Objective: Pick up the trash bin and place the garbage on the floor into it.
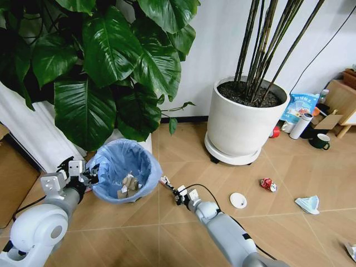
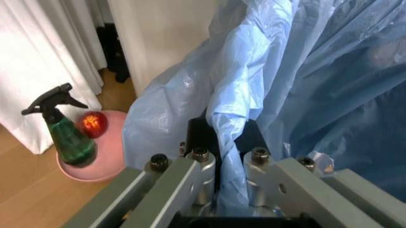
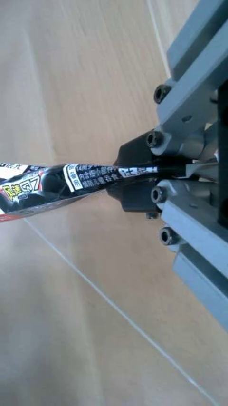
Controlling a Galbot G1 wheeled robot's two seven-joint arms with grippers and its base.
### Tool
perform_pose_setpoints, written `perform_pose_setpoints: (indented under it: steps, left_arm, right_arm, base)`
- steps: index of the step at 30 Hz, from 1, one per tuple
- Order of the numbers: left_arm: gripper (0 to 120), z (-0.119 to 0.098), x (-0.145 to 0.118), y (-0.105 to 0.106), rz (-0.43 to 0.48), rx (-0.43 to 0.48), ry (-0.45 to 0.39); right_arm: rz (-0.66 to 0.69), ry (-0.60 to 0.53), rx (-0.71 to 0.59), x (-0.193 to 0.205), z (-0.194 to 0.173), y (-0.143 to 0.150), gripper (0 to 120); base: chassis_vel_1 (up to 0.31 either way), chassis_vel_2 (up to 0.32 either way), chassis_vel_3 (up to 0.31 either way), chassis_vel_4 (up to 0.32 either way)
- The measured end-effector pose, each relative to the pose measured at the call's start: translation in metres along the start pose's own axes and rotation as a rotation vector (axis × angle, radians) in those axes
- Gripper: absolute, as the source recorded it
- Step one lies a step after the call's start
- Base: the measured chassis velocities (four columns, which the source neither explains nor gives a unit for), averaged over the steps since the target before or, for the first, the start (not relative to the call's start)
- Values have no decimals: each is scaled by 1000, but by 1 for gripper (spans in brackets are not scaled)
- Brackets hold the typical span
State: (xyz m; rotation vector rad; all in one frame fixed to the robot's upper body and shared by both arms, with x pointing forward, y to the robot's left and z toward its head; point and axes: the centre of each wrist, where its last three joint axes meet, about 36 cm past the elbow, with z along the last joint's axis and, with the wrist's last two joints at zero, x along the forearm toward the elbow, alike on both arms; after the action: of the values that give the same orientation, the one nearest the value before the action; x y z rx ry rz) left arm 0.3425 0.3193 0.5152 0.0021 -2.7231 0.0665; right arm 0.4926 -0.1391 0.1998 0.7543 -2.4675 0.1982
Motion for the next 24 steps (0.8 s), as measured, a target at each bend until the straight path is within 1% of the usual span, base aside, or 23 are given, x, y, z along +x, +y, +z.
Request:
perform_pose_setpoints:
  steps: [1,4,5,9,10,13,14,17,18,21,23,24]
  left_arm:
    - [0,0,0,0,0,0,0]
    - [0,1,-2,-1,8,1,10]
    - [0,1,-2,-1,8,1,10]
    - [0,7,-8,-4,30,10,53]
    - [0,7,-8,-4,30,10,53]
    - [0,13,-17,-6,55,18,94]
    - [0,13,-17,-6,55,18,94]
    - [0,18,-26,-8,80,20,124]
    - [0,18,-26,-8,80,20,124]
    - [0,25,-35,-12,102,18,159]
    - [0,26,-36,-15,109,15,165]
    - [0,27,-39,-19,123,12,172]
  right_arm:
    - [0,0,0,0,0,0,0]
    - [40,-66,-40,24,-20,-14,0]
    - [40,-66,-40,24,-20,-14,0]
    - [85,-218,-45,71,-62,-36,0]
    - [85,-218,-45,71,-62,-36,0]
    - [92,-316,-88,112,-93,-45,0]
    - [92,-316,-88,112,-93,-45,0]
    - [66,-414,-126,149,-133,-33,0]
    - [66,-414,-126,149,-133,-33,0]
    - [4,-487,-137,185,-170,-12,0]
    - [-13,-496,-137,192,-176,-7,0]
    - [-43,-505,-132,203,-183,1,0]
  base:
    - [0,0,0,0]
    - [0,0,0,0]
    - [0,0,0,0]
    - [0,0,0,0]
    - [0,0,0,0]
    - [0,0,0,0]
    - [0,0,0,0]
    - [0,0,0,0]
    - [0,0,0,0]
    - [0,0,0,0]
    - [0,0,0,0]
    - [0,0,0,0]
